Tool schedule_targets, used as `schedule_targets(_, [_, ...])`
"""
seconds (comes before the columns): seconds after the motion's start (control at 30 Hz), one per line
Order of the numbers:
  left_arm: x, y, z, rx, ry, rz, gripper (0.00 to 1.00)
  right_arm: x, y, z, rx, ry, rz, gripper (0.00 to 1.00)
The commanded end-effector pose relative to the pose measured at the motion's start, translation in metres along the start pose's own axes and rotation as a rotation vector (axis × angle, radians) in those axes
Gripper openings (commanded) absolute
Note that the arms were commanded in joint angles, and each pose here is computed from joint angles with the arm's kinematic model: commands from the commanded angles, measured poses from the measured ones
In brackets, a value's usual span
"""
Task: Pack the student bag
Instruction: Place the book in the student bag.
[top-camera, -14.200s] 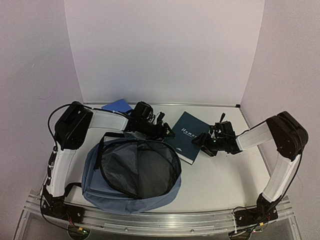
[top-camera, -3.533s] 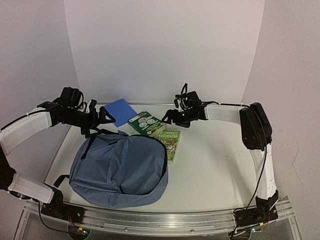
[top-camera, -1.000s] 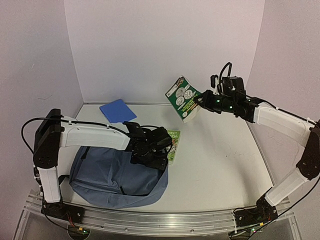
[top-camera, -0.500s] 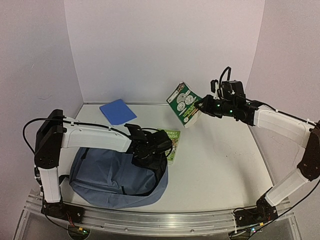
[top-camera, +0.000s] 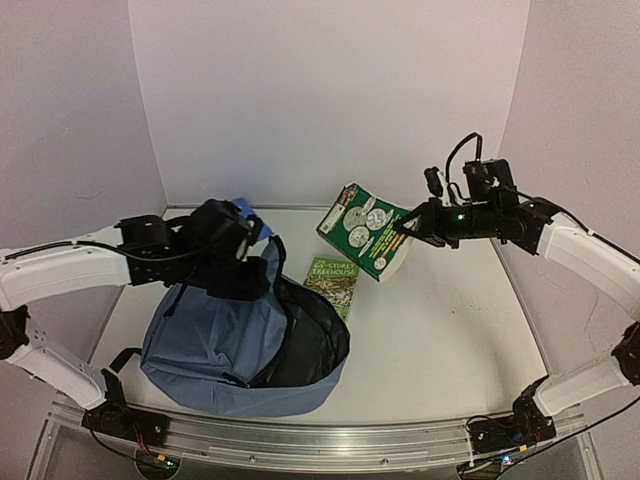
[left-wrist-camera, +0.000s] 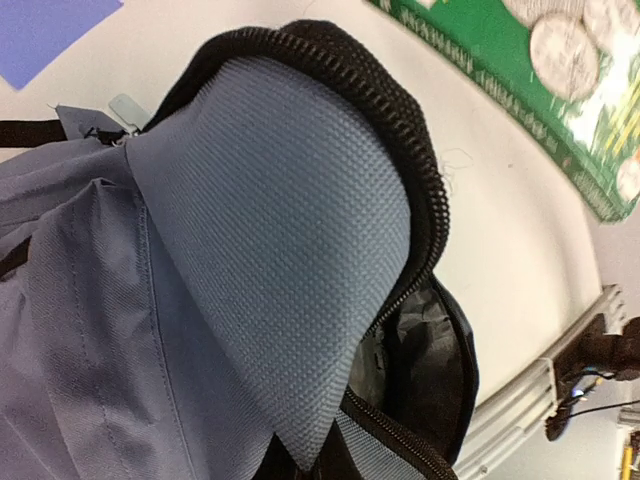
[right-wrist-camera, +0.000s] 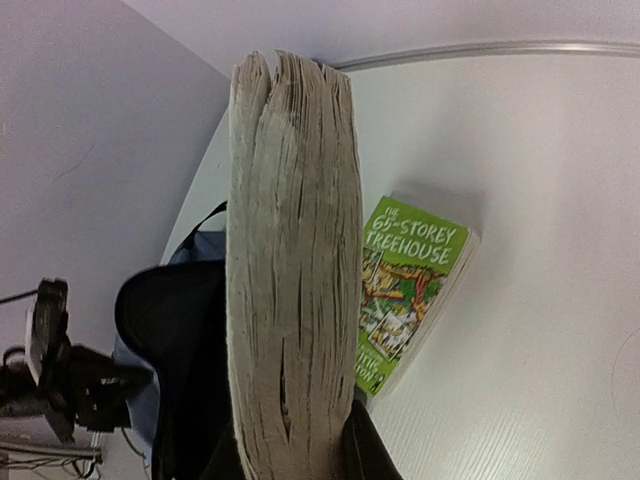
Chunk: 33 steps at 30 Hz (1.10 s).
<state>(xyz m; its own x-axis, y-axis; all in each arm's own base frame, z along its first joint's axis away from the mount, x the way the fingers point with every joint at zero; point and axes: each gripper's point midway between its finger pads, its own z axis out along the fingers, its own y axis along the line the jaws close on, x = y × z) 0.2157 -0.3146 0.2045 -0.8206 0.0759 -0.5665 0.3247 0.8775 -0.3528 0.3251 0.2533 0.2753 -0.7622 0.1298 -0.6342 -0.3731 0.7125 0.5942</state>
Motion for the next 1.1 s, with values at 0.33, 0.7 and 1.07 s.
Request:
schedule_targets(0.33, [-0.041,-0.014,-0.085,0.339,-0.135,0.041,0.00,0.115,0.102,0.003,-0.373,0.409,0.032,0.00])
schedule_targets(0.7, [-0.043,-0.018,-0.092,0.367,-0.151,0.042,0.00,0.152,0.111,0.072,-0.401,0.455,0.144,0.00])
schedule_targets(1.07, [-0.047,-0.031,-0.080,0.404,-0.125,0.044,0.00,0.167,0.127,0.167,-0.291,0.342,0.157,0.00])
